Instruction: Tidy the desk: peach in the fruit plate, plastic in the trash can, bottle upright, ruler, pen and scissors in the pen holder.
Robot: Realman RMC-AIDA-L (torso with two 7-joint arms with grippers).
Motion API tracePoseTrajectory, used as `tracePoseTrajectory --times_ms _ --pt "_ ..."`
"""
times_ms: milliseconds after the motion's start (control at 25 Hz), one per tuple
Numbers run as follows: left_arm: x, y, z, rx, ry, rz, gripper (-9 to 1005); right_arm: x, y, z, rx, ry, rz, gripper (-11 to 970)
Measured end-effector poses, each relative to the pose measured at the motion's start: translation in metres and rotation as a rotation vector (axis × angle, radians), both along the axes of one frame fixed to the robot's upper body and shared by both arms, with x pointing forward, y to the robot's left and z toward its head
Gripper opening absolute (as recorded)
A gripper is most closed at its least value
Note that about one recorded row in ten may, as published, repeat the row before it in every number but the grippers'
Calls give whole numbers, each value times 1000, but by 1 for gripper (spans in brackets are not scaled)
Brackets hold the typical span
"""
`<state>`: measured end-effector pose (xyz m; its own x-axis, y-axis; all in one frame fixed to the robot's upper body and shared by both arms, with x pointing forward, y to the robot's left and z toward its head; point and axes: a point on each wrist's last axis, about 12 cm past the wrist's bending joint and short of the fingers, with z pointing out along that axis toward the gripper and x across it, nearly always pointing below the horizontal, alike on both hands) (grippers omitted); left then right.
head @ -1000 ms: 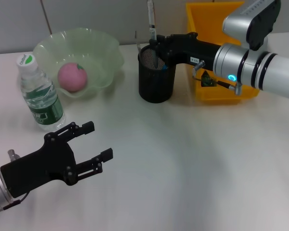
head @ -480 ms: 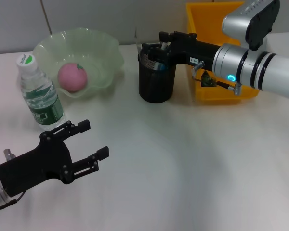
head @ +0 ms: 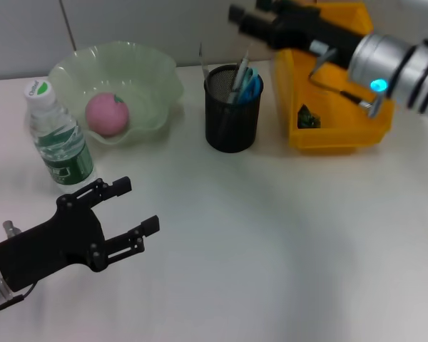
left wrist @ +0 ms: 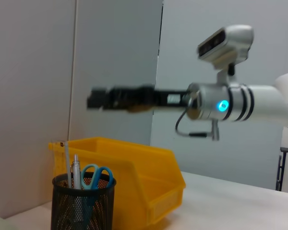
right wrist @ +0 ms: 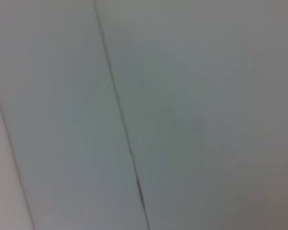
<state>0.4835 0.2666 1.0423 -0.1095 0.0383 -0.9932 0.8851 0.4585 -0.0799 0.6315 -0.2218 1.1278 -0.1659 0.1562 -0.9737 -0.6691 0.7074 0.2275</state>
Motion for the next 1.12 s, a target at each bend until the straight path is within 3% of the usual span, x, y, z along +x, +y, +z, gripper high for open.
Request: tracePoseTrajectory --times_ms 160,480,760,920,1120 --pt "0 0 0 -6 2 6 800 -13 -34 17 105 -33 -61 689" --pt "0 -1 0 -5 -4 4 800 -33 -90 19 204 -64 -197 692" --pt "2 -2 1 -6 -11 -3 800 -37 -101 11 207 -35 -224 691" --pt "2 -3 1 -7 -12 -4 800 -41 -96 9 196 -16 -158 692" --pt "1 -4 1 -19 -8 -8 800 -63 -93 1 192 69 70 690"
